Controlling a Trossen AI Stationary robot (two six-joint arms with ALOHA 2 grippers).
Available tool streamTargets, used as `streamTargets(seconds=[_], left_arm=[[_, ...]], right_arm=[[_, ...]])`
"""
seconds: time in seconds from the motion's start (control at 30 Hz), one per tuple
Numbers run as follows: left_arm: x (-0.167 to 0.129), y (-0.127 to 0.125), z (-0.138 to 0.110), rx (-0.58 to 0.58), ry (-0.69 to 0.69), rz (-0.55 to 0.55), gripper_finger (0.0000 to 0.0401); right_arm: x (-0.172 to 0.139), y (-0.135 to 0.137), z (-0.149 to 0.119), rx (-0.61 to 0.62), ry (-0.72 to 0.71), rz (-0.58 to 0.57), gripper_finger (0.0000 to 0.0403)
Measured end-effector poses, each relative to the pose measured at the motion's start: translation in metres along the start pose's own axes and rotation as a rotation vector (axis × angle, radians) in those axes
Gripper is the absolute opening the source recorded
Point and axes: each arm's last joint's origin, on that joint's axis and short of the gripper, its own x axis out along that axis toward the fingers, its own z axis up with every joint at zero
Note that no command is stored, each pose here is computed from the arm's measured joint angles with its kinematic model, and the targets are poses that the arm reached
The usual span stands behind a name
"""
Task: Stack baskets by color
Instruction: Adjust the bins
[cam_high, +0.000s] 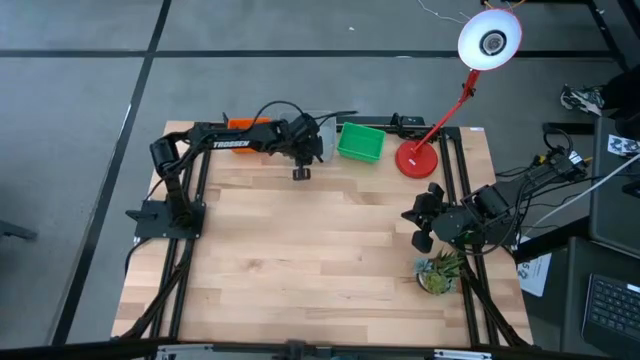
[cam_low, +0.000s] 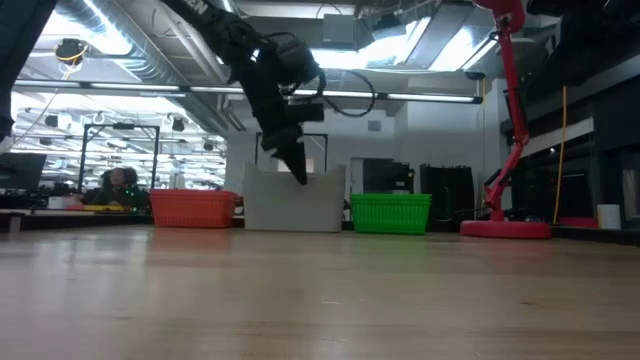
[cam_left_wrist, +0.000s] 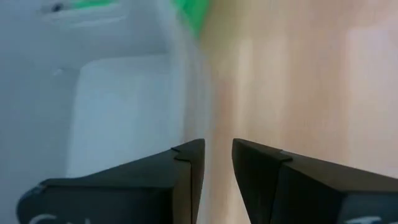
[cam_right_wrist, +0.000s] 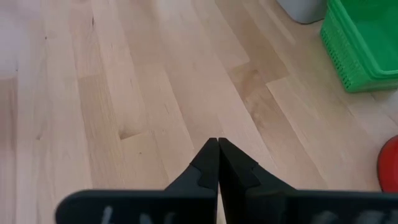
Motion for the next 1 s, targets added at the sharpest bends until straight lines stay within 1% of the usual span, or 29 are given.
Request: streamTargets(seconds=[0.07, 0.17, 0.2, 0.23, 0.27, 0.37, 0.43, 0.53, 0.6, 0.67, 0.73, 0.8, 0.93, 1.0], left_arm=[[-0.007, -0.009, 0.007, 0.008, -0.044, -0.053, 0.0074], [-0.016, -0.027, 0.026, 0.036, -0.147, -0.182, 0.0074], [-0.018, -0.034, 0.031, 0.049, -0.169, -0.205, 0.0074], [-0.015, -0.039, 0.038, 0.064, -0.194, -0.205, 0.0074], [-0.010, -0.043, 0.046, 0.079, -0.224, -0.178, 0.0073], [0.009, -0.049, 0.059, 0.110, -0.183, -0.148, 0.0069], [0.020, -0.045, 0.079, 0.110, -0.221, -0.124, 0.0065], [0.034, -0.037, 0.105, 0.108, -0.227, -0.120, 0.0061], [0.046, -0.035, 0.113, 0.108, -0.177, -0.141, 0.0058], [0.058, -0.030, 0.122, 0.104, -0.157, -0.146, 0.0054], [0.062, -0.026, 0.126, 0.087, -0.116, -0.171, 0.0051], [0.070, -0.022, 0.130, 0.065, -0.109, -0.177, 0.0049], [0.090, -0.023, 0.127, 0.052, -0.071, -0.187, 0.0046], [0.093, -0.023, 0.126, 0.045, -0.071, -0.187, 0.0046]], right_arm=[[0.000, 0.001, 0.000, 0.003, 0.005, 0.014, 0.0000], [0.000, 0.001, 0.000, 0.002, 0.007, 0.017, 0.0000], [0.000, 0.001, 0.000, 0.002, 0.007, 0.017, 0.0000], [0.000, 0.001, 0.000, 0.001, 0.007, 0.017, 0.0000], [0.000, 0.001, 0.000, 0.000, 0.006, 0.017, 0.0000], [0.000, 0.001, 0.001, 0.003, 0.002, 0.019, 0.0000], [0.000, 0.001, 0.001, 0.004, 0.001, 0.021, 0.0000], [0.001, 0.002, 0.002, 0.009, -0.004, 0.028, 0.0000], [0.001, 0.003, 0.002, 0.012, -0.001, 0.040, 0.0000], [0.001, 0.004, 0.001, 0.010, 0.009, 0.050, 0.0000], [0.001, 0.004, 0.002, 0.011, 0.008, 0.051, 0.0000], [0.002, 0.004, 0.001, 0.005, 0.012, 0.049, 0.0000], [0.002, 0.005, 0.001, 0.003, 0.014, 0.046, 0.0000], [0.002, 0.005, 0.002, 0.004, 0.008, 0.041, 0.0000]])
